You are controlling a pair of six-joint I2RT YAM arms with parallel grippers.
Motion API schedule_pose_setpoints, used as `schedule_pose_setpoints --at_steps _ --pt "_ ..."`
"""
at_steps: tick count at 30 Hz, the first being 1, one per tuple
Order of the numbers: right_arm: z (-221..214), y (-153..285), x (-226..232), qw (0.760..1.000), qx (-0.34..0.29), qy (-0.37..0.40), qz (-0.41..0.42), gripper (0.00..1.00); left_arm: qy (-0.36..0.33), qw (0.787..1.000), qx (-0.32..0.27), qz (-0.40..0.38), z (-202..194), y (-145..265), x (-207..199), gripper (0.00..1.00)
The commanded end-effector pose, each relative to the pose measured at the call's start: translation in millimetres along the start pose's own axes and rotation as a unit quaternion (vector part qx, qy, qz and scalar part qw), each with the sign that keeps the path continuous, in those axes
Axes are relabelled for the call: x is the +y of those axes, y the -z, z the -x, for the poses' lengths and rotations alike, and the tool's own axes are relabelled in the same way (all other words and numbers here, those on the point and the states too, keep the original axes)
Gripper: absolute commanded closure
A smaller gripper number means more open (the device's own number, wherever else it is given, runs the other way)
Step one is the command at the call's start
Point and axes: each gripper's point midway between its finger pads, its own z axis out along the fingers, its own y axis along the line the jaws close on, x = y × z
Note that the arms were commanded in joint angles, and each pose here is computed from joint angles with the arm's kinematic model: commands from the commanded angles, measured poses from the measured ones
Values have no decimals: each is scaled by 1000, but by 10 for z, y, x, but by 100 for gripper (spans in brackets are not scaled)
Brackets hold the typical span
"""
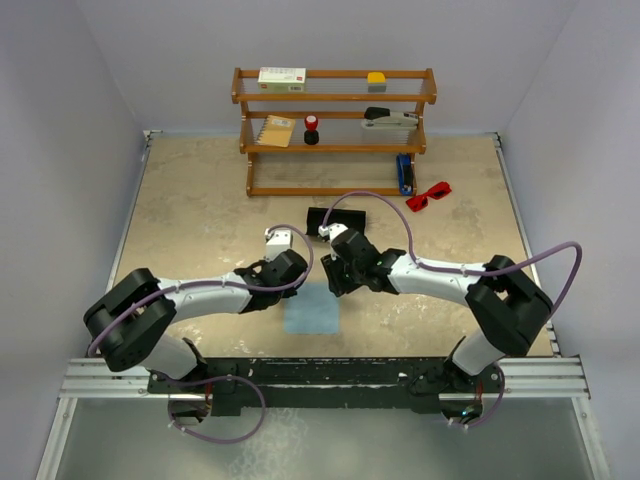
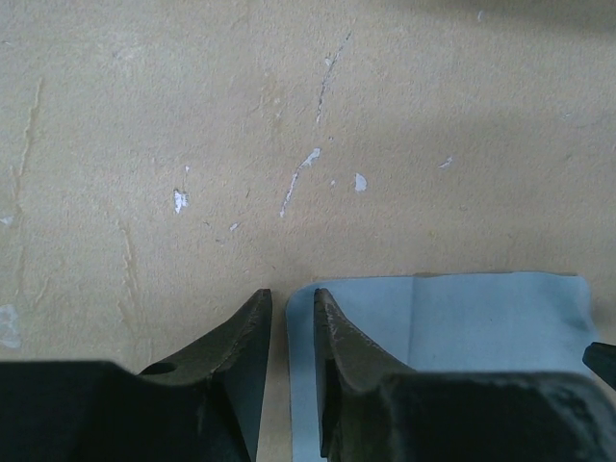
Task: Organize the sunglasses
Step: Adjust the glasses cleaning cloth at the center of the board, then fold the glasses cleaning cloth at the center of the board.
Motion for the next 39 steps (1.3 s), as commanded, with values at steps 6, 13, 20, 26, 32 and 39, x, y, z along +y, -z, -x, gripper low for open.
schedule_pose_setpoints --at_steps 6,13,20,26,32,39 --pt "31 91 -26 1000 -13 -9 -4 60 17 1000 -9 -23 132 -9 -173 74" --pt "3 66 -33 1000 -10 -10 -5 60 18 999 0 -29 84 -10 -192 76" --pt "-11 57 -39 1000 -9 -10 -6 61 17 999 6 -31 54 -16 -193 81" --pt "-32 54 -42 1000 -7 -12 -6 61 17 999 8 -33 41 -32 -208 89" --pt "-15 63 -43 1000 -9 -11 -7 61 16 999 7 -32 46 -34 -205 100" --pt "75 60 -33 1000 -18 -12 -8 63 18 999 3 -29 64 -16 -186 100"
